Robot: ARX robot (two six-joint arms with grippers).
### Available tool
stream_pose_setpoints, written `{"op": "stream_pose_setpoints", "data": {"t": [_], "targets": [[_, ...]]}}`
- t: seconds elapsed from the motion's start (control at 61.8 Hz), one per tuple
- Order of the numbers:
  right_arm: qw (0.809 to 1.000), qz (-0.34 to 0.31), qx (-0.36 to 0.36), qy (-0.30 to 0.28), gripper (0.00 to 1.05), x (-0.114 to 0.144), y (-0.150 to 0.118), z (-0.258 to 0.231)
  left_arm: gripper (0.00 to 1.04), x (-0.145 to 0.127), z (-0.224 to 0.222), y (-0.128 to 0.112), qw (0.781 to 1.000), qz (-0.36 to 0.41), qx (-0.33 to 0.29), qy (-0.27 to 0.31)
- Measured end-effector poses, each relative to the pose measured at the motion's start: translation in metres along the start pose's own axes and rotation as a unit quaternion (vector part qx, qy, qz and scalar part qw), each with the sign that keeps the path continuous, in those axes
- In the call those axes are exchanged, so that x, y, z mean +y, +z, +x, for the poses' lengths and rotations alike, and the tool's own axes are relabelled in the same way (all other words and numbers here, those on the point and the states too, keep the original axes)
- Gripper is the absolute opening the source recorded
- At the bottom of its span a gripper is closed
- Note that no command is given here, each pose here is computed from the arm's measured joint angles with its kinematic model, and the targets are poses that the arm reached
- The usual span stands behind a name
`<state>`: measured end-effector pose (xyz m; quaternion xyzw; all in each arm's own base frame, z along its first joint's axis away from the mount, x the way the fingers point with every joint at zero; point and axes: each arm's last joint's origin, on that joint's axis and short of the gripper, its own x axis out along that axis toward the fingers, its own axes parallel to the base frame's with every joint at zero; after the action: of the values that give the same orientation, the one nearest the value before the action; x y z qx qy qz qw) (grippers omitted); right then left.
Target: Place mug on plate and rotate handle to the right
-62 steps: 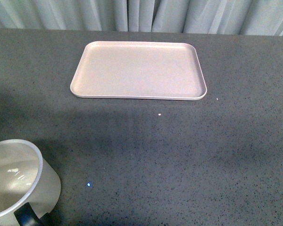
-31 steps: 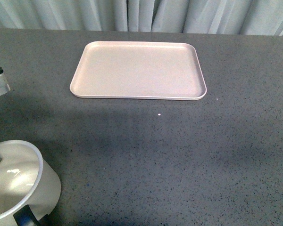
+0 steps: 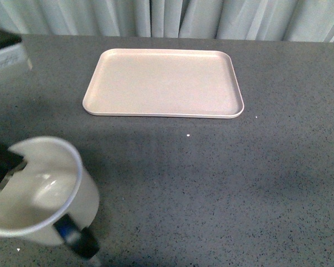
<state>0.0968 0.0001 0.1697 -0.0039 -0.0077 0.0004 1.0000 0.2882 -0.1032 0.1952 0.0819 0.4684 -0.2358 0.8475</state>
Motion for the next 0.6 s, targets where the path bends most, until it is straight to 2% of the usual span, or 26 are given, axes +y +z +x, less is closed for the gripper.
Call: {"op": "stream_pose_setpoints", "data": {"t": [0.162,0.291,0.599], "targets": [[1.000,0.000,0.000,0.000,0.96,0.000,0.000,0.000,0.02,-0.013,0.015,0.051,0.999,-0.031,-0.023,0.002],[1.000,0.000,0.000,0.000,0.96,0.000,0.000,0.000,0.02,-0.017,0.033,0.079,0.998,-0.064,-0.023,0.010],[1.000,0.000,0.000,0.000,0.96,0.000,0.000,0.000,0.02,-0.009,0.080,0.116,0.989,-0.142,-0.008,0.036]]}}
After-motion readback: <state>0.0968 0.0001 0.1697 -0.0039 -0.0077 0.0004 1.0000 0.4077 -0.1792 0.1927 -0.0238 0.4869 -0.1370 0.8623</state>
